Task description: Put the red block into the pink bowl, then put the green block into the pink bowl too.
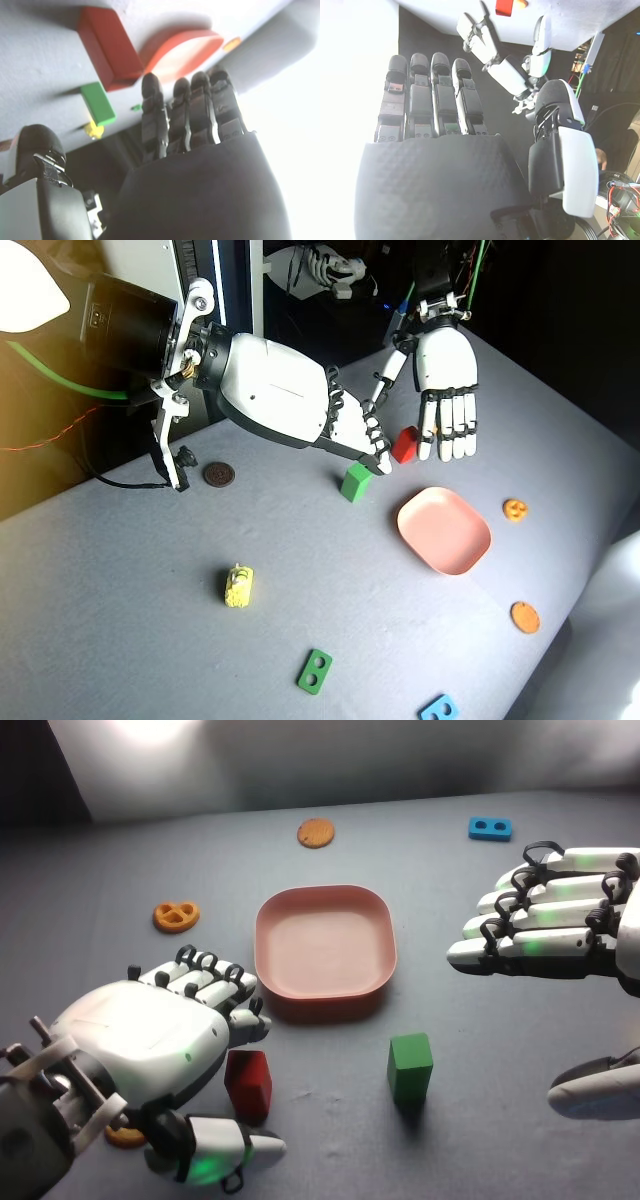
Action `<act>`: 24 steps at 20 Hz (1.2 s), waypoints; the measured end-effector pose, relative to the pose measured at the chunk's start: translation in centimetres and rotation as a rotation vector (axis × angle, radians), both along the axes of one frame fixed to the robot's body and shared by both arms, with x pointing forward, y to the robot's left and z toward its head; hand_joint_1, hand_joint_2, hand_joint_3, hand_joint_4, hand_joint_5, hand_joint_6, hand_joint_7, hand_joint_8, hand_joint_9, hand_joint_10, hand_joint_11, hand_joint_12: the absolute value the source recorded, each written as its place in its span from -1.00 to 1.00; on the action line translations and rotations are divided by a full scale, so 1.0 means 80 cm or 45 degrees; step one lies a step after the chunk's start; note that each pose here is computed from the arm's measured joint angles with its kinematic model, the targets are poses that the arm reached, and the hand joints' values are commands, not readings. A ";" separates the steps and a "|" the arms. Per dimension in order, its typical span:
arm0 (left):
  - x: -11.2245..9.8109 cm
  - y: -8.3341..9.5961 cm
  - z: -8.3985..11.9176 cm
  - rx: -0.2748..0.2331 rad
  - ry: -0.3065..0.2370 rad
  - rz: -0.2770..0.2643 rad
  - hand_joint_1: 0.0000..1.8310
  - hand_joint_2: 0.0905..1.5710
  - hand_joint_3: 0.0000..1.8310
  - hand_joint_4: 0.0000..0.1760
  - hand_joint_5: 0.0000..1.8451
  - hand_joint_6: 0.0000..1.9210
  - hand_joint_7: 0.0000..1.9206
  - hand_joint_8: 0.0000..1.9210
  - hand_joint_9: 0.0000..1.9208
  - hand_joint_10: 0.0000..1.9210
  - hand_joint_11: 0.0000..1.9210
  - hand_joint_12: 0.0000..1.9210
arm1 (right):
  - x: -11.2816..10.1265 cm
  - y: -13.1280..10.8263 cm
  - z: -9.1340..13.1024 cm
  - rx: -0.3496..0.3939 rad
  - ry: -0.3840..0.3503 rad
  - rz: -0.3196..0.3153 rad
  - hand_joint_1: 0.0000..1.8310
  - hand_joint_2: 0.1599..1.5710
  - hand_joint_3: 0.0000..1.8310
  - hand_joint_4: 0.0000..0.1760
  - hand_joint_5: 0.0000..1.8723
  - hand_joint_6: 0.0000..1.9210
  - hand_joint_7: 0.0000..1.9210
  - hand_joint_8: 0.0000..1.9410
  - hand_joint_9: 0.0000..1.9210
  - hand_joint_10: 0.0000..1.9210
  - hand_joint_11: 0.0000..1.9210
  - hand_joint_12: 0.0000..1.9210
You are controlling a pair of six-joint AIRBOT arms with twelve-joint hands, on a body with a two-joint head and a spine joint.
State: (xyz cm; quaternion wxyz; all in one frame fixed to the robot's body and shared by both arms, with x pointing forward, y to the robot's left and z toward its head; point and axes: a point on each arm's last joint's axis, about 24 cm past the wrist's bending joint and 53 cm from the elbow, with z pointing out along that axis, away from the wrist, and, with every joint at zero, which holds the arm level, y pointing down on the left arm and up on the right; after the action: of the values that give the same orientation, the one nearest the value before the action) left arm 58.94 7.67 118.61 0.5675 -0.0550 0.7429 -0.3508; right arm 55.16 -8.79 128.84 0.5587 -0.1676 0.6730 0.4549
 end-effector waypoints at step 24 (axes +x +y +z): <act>0.019 0.003 -0.012 -0.012 -0.010 0.020 -0.23 0.33 -0.99 -0.91 -0.42 -0.99 -0.86 -0.99 -1.00 -1.00 -1.00 -1.00 | -0.001 0.001 0.002 0.005 -0.005 0.006 -0.88 0.42 -1.00 -1.00 -0.73 -0.99 -0.75 -1.00 -0.79 -0.99 -1.00 -0.48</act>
State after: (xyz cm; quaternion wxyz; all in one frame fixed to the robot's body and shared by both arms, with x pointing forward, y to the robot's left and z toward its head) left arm 60.47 7.93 117.68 0.5730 -0.0621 0.7385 -0.3499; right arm 55.05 -8.72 128.97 0.5592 -0.1691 0.6706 0.4572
